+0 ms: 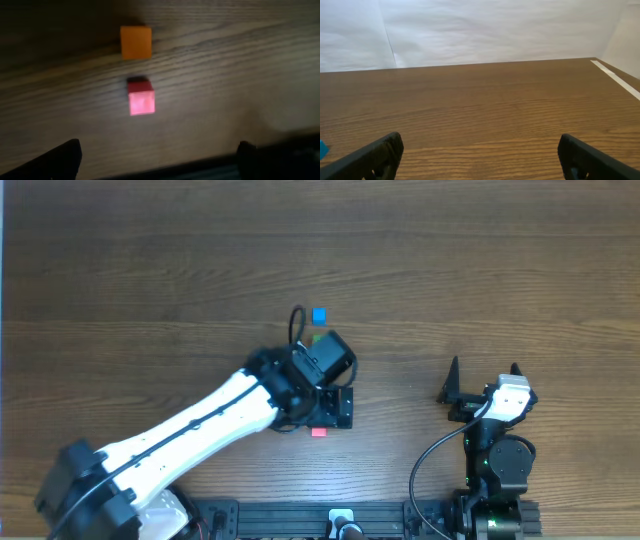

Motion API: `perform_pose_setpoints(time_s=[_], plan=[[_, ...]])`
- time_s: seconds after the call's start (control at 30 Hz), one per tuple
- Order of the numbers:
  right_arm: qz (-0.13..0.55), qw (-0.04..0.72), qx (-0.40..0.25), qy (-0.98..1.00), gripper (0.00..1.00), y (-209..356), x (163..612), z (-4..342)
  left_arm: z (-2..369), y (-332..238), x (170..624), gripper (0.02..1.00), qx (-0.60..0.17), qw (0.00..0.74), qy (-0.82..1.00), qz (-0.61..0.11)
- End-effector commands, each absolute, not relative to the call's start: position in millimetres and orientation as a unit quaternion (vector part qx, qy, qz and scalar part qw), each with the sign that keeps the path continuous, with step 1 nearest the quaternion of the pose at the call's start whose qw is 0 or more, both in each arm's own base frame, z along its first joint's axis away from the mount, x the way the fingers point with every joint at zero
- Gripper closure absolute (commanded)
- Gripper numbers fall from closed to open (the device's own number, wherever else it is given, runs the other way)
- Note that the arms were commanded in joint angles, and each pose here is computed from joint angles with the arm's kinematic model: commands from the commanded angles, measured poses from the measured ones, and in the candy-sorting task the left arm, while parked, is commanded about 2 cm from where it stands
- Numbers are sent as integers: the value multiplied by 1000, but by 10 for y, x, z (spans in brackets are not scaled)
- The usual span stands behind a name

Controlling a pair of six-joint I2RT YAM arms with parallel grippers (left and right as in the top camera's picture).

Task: Stack Cubes

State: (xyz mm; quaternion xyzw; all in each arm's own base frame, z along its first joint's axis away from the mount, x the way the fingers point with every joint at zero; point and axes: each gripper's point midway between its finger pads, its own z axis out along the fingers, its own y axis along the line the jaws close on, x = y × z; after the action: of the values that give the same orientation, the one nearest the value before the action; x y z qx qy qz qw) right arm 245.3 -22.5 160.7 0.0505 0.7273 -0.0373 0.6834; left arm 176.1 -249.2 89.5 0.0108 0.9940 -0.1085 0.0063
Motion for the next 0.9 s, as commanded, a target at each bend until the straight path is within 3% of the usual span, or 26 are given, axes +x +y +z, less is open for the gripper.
perform_pose_setpoints(time_s=[0.03, 0.33, 0.5, 0.57, 0.9], plan=[[-34, 683, 44, 728, 9, -198, 2454, 1589, 574, -2459, 1666, 18, -42, -11, 995, -89], [-34, 683, 44, 728, 7, -198, 2453, 1590, 219, -2366, 1689, 27, -55, -13, 998, -37], [-34, 683, 44, 728, 9, -198, 2453, 1590, 85, -2406, 1657, 86, -45, -19, 998, -26], [-34, 683, 44, 728, 7, -198, 2453, 1590, 50, -2423, 1644, 117, -18, -19, 999, -24], [-34, 683, 44, 728, 9, -198, 2453, 1590, 3, -2411, 1621, 82, 44, -15, 999, -15]])
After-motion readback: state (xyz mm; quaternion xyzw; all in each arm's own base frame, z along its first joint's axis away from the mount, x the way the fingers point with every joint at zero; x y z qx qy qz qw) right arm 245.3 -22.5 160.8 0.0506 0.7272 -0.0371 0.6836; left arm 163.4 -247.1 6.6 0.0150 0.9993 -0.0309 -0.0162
